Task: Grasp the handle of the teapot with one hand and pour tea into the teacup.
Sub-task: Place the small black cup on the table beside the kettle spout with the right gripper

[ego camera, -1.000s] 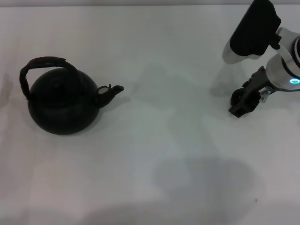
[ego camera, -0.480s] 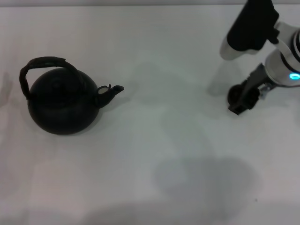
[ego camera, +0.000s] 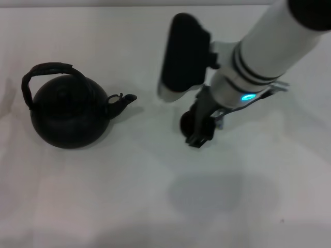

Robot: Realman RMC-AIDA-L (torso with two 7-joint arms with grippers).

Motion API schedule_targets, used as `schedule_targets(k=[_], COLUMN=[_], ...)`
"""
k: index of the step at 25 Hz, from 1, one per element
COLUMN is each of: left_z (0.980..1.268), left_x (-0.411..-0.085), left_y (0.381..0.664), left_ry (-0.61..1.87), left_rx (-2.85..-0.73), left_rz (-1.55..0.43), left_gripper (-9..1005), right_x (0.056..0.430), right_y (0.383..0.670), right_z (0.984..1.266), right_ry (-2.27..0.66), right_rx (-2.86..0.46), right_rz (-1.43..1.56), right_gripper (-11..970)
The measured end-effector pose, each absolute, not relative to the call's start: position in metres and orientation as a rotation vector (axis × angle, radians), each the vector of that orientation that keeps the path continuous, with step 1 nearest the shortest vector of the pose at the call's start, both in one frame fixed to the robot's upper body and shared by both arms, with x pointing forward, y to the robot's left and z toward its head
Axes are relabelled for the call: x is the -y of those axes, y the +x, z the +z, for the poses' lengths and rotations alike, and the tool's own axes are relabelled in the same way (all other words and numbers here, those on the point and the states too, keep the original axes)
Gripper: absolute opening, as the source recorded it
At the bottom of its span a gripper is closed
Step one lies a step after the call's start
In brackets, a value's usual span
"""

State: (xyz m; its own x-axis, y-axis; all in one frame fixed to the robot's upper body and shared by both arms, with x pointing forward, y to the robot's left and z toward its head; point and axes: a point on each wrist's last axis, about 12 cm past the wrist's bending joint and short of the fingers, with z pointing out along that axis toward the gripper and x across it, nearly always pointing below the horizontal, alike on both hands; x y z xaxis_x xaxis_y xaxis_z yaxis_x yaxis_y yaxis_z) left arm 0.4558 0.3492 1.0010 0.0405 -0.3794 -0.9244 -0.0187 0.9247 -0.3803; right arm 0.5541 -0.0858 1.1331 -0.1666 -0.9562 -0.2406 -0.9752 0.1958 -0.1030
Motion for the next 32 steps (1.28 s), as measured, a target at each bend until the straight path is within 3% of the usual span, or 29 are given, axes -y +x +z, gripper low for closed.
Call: schedule_targets(k=[7,32], left_z=[1.001,1.002], left_x=[-0.349,-0.348], left_y=[0.456,0.458], left_ry=[-0.324,-0.314], left_rx=[-1.516,-1.511], left_rz=[-0.286,-0.295], left_gripper=[875,875], right_x=[0.068,0.064], right_y=[0.549,0.542], right_z=[1.127,1.113], right_ry=[-1.912,-1.961], right_rx=[-2.15,-2.126], right_rz=[0.108,0.082], right_gripper=[739,740])
